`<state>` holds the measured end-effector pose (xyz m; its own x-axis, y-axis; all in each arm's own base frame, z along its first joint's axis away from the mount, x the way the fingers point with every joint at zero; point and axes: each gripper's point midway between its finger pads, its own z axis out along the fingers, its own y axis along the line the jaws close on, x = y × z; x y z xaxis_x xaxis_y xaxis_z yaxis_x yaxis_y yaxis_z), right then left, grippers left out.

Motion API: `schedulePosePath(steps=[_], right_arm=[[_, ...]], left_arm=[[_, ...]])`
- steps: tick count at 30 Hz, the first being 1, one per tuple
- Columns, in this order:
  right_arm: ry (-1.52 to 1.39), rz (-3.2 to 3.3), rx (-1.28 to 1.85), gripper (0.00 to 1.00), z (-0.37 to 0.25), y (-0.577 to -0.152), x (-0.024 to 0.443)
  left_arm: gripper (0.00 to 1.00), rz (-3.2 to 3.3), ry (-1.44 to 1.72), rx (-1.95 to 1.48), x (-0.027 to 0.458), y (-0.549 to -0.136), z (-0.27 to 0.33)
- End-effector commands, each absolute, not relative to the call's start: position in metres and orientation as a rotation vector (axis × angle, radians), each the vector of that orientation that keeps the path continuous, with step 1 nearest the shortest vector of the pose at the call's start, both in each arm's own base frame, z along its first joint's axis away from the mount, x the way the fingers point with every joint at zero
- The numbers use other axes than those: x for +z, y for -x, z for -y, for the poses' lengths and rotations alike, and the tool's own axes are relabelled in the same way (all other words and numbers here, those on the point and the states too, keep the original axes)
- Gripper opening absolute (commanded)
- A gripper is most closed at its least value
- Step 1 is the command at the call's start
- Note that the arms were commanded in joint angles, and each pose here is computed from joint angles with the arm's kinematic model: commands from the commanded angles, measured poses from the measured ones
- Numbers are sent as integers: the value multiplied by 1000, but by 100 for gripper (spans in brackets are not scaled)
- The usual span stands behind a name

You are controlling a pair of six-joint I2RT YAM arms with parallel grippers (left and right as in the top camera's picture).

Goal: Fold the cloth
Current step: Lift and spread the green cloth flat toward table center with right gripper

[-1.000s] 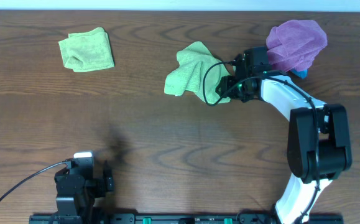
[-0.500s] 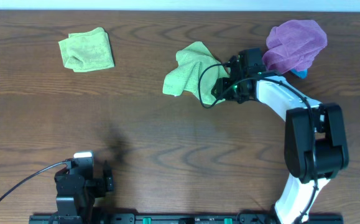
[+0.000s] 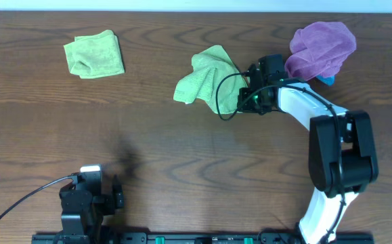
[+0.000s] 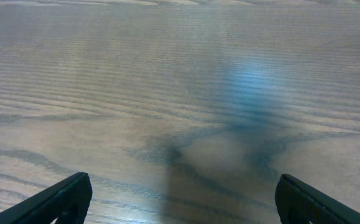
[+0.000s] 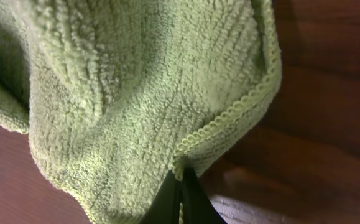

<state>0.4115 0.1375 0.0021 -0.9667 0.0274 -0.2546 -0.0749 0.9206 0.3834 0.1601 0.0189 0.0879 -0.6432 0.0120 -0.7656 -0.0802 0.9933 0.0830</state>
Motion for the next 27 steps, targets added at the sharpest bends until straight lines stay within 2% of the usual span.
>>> schedulePosePath(steps=[1,6,12,19,27], right_arm=[[101,-2724,585,1,-143,-418,45],[127,-2593,590,1,-141,-410,120],[104,-2521,485,1,-124,-396,168],[82,-2665,326,1,-100,-365,152],[-110,-2737,-84,1,-44,-350,140]], left_arm=[[95,-2327,30,172,74,-151,-22],[95,-2327,30,172,74,-151,-22],[95,-2327,30,172,74,-151,-22],[95,-2327,31,173,74,-151,-22],[95,-2327,31,173,74,-151,-22]])
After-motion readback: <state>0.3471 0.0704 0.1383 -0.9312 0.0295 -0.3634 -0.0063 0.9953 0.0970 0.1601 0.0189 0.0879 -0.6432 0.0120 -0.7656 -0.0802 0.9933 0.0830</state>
